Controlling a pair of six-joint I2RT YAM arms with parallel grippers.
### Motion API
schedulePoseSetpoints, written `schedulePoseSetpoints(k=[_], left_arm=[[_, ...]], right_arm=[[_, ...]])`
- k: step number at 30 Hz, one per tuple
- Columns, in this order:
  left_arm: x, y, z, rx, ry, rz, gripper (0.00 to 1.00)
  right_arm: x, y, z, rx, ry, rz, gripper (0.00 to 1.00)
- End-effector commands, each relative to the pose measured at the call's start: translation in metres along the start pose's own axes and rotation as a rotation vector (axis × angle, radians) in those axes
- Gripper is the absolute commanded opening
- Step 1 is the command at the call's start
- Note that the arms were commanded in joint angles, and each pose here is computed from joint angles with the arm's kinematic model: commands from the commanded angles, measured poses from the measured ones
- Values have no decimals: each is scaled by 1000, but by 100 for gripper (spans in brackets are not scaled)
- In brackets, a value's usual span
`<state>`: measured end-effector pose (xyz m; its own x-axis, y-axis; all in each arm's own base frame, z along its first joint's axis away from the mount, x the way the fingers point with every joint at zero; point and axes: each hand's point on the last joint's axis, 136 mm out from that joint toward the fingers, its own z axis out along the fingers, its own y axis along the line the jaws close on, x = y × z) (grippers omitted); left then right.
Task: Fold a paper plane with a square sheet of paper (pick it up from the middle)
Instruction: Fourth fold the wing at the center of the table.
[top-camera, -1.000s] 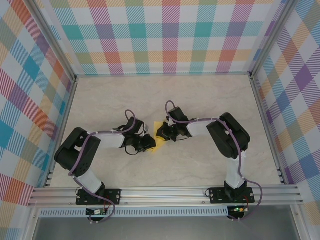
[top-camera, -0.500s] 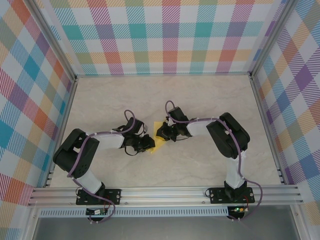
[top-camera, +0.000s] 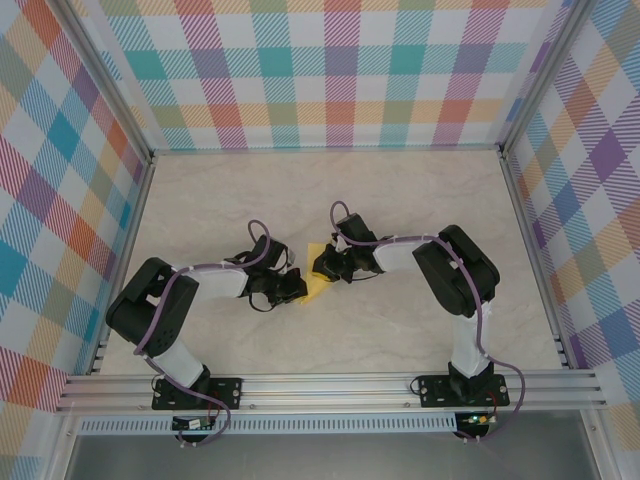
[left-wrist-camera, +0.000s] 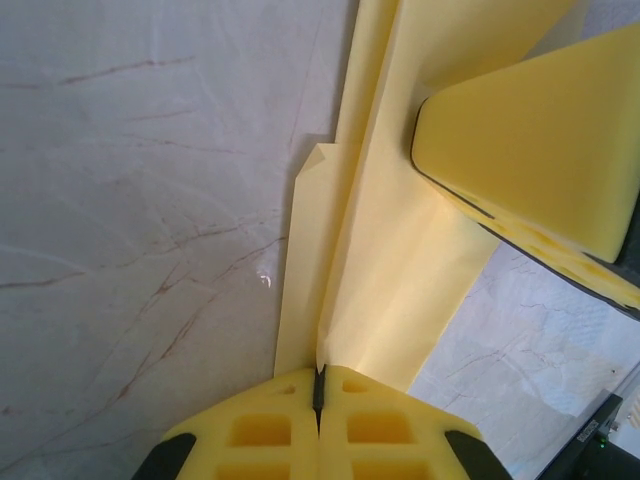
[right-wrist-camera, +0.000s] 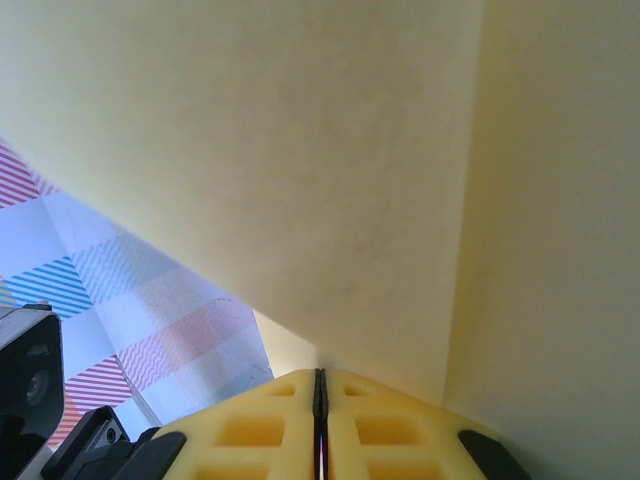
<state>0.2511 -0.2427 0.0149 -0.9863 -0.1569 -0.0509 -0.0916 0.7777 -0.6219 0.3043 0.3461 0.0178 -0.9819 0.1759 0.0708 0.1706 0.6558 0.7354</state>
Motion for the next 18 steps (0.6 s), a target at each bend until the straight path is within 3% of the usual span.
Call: schedulePoseSetpoints(k=[1,12,18], left_arm=[[39,46,6,-140,107,-86,8],[28,11,-30,-33,-8,-57,33],[17,-7,-49,-5,-72,-31,38]], right_arm=[[5,-42,10,123,18,66,10],[6,-42,10,122,23,65,10],[7,-42,10,120,25,63,10]])
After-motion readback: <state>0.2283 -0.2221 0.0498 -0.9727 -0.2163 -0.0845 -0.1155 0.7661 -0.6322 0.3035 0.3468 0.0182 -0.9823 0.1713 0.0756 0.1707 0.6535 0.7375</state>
